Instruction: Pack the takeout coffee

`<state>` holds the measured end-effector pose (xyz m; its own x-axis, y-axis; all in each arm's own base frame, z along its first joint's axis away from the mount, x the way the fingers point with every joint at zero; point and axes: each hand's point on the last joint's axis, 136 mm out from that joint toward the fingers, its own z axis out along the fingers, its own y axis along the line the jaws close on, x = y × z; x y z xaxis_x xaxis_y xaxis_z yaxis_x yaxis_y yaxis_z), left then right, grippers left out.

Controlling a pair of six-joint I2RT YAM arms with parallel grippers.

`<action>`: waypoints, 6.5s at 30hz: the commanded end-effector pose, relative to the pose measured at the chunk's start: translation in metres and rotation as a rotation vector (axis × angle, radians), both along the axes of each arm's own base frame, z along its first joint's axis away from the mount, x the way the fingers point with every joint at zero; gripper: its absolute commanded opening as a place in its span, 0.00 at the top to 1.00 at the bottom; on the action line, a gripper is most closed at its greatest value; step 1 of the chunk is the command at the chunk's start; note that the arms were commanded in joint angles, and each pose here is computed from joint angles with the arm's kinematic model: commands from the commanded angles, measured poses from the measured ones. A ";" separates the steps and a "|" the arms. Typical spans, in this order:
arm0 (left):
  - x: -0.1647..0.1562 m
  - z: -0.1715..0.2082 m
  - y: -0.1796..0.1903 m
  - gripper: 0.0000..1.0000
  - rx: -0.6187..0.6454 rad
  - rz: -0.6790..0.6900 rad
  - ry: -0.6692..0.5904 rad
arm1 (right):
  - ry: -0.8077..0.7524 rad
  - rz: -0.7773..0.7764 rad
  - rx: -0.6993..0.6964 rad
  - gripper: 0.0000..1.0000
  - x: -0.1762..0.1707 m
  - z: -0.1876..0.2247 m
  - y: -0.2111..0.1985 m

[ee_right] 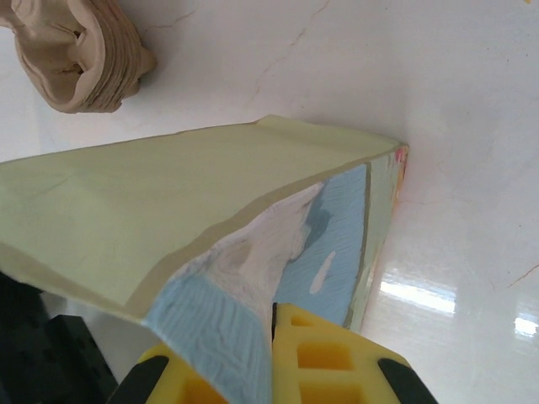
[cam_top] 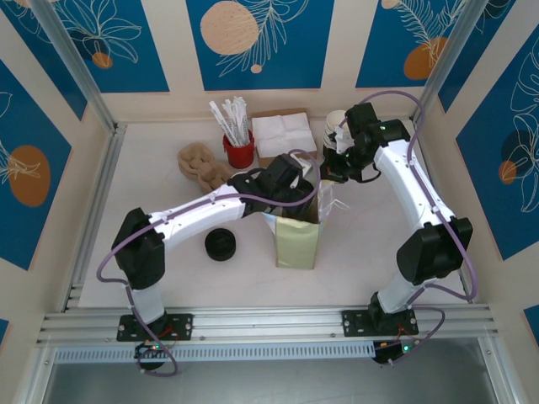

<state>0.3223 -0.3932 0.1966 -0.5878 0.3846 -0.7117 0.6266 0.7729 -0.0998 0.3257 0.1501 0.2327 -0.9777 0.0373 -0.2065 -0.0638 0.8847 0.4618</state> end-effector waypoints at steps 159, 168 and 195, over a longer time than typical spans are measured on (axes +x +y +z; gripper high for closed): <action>-0.009 -0.113 -0.024 0.40 0.223 -0.015 0.239 | 0.092 -0.125 0.057 1.00 -0.054 -0.012 -0.044; -0.015 -0.134 -0.013 0.41 0.223 0.001 0.290 | 0.105 -0.135 0.064 1.00 -0.055 -0.012 -0.045; -0.031 -0.162 -0.009 0.42 0.260 -0.048 0.315 | 0.114 -0.129 0.068 1.00 -0.061 -0.015 -0.041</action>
